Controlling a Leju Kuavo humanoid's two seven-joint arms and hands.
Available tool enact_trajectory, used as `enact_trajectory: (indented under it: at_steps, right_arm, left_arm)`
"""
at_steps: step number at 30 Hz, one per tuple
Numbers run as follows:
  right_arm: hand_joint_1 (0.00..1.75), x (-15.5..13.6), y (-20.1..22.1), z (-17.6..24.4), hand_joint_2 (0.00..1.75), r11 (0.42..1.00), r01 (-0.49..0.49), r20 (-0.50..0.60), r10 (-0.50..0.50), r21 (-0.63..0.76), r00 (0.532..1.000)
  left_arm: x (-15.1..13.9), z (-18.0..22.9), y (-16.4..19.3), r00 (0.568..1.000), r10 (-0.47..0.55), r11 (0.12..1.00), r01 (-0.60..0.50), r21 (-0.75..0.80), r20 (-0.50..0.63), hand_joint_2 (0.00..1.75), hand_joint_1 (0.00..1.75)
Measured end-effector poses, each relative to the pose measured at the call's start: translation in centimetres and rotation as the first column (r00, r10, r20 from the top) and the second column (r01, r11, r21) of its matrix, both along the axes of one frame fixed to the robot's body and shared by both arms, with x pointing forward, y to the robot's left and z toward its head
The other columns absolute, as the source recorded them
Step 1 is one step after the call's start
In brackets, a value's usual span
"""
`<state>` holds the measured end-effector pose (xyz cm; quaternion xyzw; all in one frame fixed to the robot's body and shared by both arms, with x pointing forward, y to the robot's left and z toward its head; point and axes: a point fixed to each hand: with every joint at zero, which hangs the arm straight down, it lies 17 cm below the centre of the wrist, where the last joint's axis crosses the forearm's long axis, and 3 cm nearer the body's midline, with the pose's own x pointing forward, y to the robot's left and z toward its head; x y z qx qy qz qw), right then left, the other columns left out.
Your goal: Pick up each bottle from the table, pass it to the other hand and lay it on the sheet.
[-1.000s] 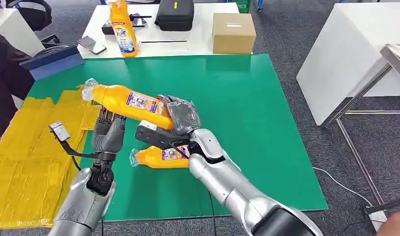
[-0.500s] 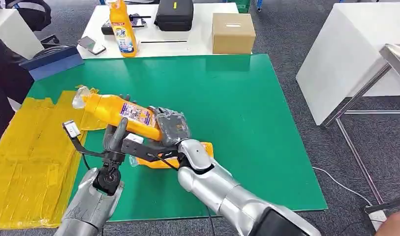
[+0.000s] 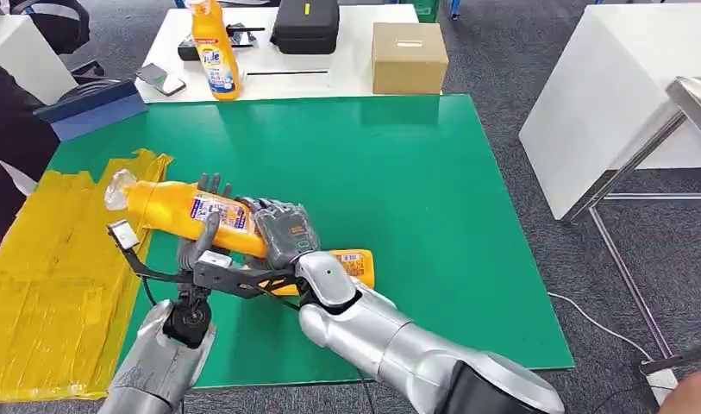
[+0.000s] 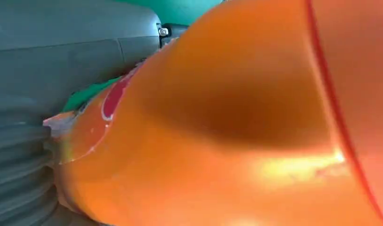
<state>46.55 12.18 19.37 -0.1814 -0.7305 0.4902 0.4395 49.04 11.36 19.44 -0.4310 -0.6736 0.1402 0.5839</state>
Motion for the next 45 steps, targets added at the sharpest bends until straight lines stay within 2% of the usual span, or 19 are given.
enact_trajectory:
  at_steps: [1, 10, 22, 23, 29, 45]
  right_arm:
    - [1.71, -0.1, 0.0, -0.1, 1.75, 1.0, -0.003, -0.003, 0.003, -0.001, 1.0]
    - [1.71, -0.4, 0.4, -0.6, 1.75, 1.0, -0.023, -0.006, 0.023, -0.012, 1.0]
    - [1.71, -0.4, 0.3, -1.0, 1.75, 0.999, -0.023, -0.01, 0.023, -0.022, 1.0]
    - [1.69, -0.4, 0.2, -1.2, 1.75, 0.999, -0.026, -0.011, 0.026, -0.024, 1.0]
    - [1.69, -0.4, 0.3, -1.3, 1.75, 0.999, -0.038, -0.002, 0.038, -0.026, 0.999]
    - [1.71, -0.6, 0.4, -1.3, 1.75, 0.999, -0.046, 0.0, 0.046, -0.025, 0.999]
  left_arm:
    - [0.0, 0.0, 0.3, 1.0, 0.009, 1.0, -0.009, 0.0, 0.001, 1.75, 0.0]
    - [0.7, 0.5, 3.1, 0.996, 0.088, 0.995, -0.088, -0.036, 0.016, 1.75, 0.0]
    - [0.9, 0.8, 4.5, 0.993, 0.118, 0.992, -0.117, -0.05, 0.023, 1.75, 0.0]
    - [0.9, 0.9, 5.0, 0.992, 0.123, 0.991, -0.121, -0.054, 0.026, 1.75, 1.75]
    - [0.5, 1.3, 4.9, 0.992, 0.107, 0.993, -0.104, -0.047, 0.063, 1.75, 1.75]
    - [0.5, 1.2, 4.9, 0.993, 0.097, 0.995, -0.095, -0.031, 0.07, 1.75, 1.75]
